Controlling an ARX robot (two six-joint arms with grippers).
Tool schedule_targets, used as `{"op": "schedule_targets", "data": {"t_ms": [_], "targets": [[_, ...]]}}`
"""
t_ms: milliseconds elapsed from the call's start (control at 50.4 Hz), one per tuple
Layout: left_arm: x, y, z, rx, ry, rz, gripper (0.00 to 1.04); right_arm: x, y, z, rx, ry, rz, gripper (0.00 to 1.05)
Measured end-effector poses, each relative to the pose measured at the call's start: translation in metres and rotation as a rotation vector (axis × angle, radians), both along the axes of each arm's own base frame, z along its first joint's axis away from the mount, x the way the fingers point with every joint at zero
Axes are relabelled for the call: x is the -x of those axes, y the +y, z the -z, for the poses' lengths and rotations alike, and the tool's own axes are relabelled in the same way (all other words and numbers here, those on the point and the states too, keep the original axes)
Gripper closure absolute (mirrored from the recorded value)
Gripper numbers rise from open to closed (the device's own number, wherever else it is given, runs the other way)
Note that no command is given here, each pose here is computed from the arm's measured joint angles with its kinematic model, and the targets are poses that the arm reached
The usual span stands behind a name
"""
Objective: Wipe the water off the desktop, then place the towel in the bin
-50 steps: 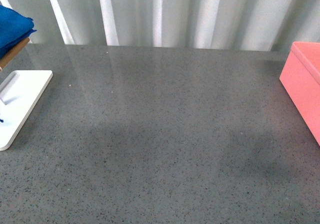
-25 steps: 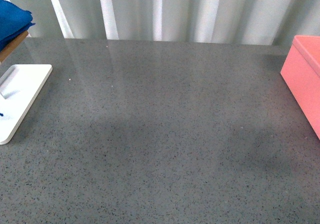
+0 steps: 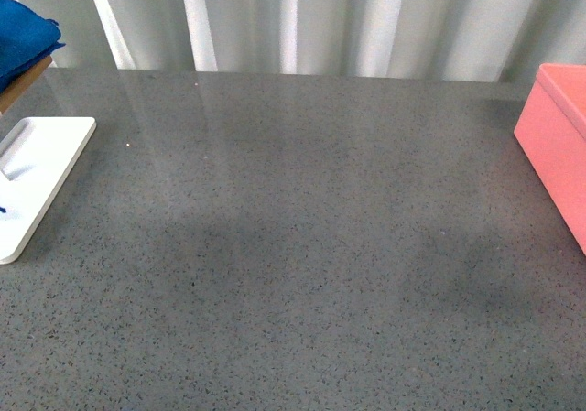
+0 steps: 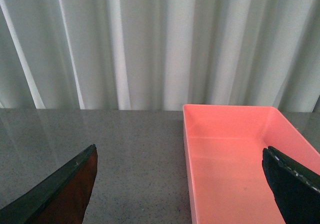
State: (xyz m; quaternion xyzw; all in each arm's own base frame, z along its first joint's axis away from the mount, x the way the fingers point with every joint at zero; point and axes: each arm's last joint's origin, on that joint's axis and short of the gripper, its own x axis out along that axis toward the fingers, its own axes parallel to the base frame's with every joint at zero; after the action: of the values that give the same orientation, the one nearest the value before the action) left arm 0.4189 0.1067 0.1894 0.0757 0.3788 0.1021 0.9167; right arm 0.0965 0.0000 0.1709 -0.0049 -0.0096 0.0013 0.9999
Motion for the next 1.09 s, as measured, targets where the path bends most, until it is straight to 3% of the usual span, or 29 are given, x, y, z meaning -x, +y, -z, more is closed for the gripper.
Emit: {"op": "schedule_targets", "data": {"t_ms": [59, 178, 456, 595, 853, 1091], "targets": [[0.000, 0.000, 0.002, 0.000, 0.004, 0.000, 0.07, 0.000, 0.000, 0.000, 0.000, 0.000, 0.000, 0.07], [0.000, 0.000, 0.003, -0.003, 0.010, 0.002, 0.22, 0.000, 0.000, 0.000, 0.000, 0.000, 0.000, 0.07], [-0.001, -0.002, 0.004, -0.013, 0.014, 0.011, 0.79, 0.000, 0.000, 0.000, 0.000, 0.000, 0.000, 0.07], [0.000, -0.003, 0.002, -0.014, 0.013, 0.013, 0.99, 0.000, 0.000, 0.000, 0.000, 0.000, 0.000, 0.07], [0.007, 0.000, -0.028, -0.018, -0.042, 0.026, 1.01, 0.000, 0.000, 0.000, 0.000, 0.000, 0.000, 0.07], [0.014, -0.007, -0.103, -0.001, -0.222, 0.098, 1.01, 0.000, 0.000, 0.000, 0.000, 0.000, 0.000, 0.07]]}}
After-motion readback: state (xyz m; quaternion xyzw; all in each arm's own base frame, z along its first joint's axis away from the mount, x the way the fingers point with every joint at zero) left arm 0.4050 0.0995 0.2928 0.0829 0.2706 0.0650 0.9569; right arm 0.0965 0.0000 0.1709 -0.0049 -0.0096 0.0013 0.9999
